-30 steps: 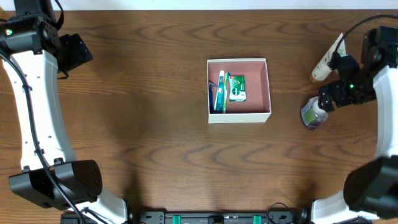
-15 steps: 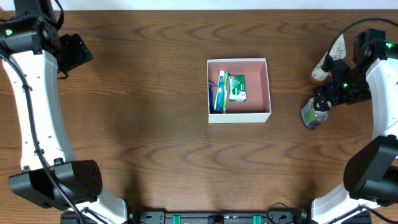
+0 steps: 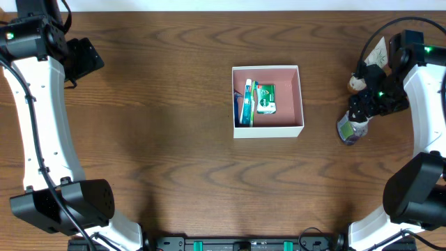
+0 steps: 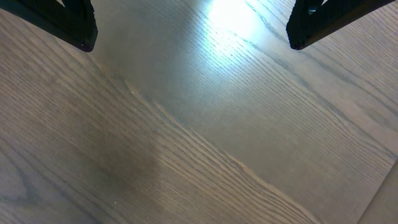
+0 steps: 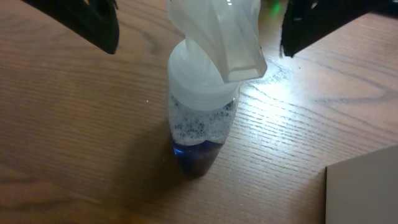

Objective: Pack container
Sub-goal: 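Lower the right gripper and grasp the foaming soap bottle, then lift the soap bottle and carry it over the box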

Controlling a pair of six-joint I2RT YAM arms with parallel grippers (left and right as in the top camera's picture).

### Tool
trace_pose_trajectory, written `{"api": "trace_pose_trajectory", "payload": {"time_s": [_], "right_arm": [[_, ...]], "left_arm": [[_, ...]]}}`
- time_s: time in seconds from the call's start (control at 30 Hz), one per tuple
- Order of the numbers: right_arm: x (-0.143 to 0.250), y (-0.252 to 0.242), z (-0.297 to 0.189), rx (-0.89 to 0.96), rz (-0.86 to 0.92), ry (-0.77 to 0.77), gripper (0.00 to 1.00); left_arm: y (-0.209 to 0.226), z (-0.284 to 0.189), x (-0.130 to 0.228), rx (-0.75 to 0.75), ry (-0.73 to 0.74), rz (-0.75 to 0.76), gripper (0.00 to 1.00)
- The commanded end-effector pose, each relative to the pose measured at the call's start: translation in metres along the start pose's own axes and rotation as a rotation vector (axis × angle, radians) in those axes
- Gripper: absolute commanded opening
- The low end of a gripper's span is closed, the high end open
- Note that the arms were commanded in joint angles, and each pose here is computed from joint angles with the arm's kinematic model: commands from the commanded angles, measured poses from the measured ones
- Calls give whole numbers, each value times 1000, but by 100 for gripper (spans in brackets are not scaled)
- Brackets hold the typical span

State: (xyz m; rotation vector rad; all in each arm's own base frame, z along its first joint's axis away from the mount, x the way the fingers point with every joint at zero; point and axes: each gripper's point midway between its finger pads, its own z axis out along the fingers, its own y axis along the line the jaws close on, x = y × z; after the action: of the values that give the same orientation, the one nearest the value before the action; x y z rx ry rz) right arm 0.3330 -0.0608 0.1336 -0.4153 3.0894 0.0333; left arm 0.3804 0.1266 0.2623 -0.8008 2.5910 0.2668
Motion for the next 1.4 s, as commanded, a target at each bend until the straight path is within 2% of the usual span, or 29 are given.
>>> {"api": "trace_pose_trajectory", "payload": {"time_s": [0.0, 0.1, 0.27, 0.37, 0.6, 0.87, 1.2, 1.37], "right_arm": [[-2, 6, 4, -11, -12, 9, 73], [-1, 7, 4, -13, -12, 13, 56], [-2, 7, 4, -13, -12, 12, 54], [-2, 7, 4, -13, -12, 12, 45], [-2, 8, 4, -18, -6, 9, 36], [-4, 10, 4, -31, 3, 3, 31], [-14, 7, 2, -21, 139, -38, 27], [-28, 9, -15, -44, 199, -104, 24]], "left_arm": [[3, 5, 2, -15, 14, -1, 98], [3, 5, 2, -15, 14, -1, 98], [3, 5, 2, -15, 14, -1, 98], [3, 5, 2, -15, 14, -1, 98], [3, 5, 2, -15, 14, -1, 98], [3, 5, 2, -15, 14, -1, 98], [3, 5, 2, -15, 15, -1, 98], [3, 5, 2, -15, 15, -1, 98]]}}
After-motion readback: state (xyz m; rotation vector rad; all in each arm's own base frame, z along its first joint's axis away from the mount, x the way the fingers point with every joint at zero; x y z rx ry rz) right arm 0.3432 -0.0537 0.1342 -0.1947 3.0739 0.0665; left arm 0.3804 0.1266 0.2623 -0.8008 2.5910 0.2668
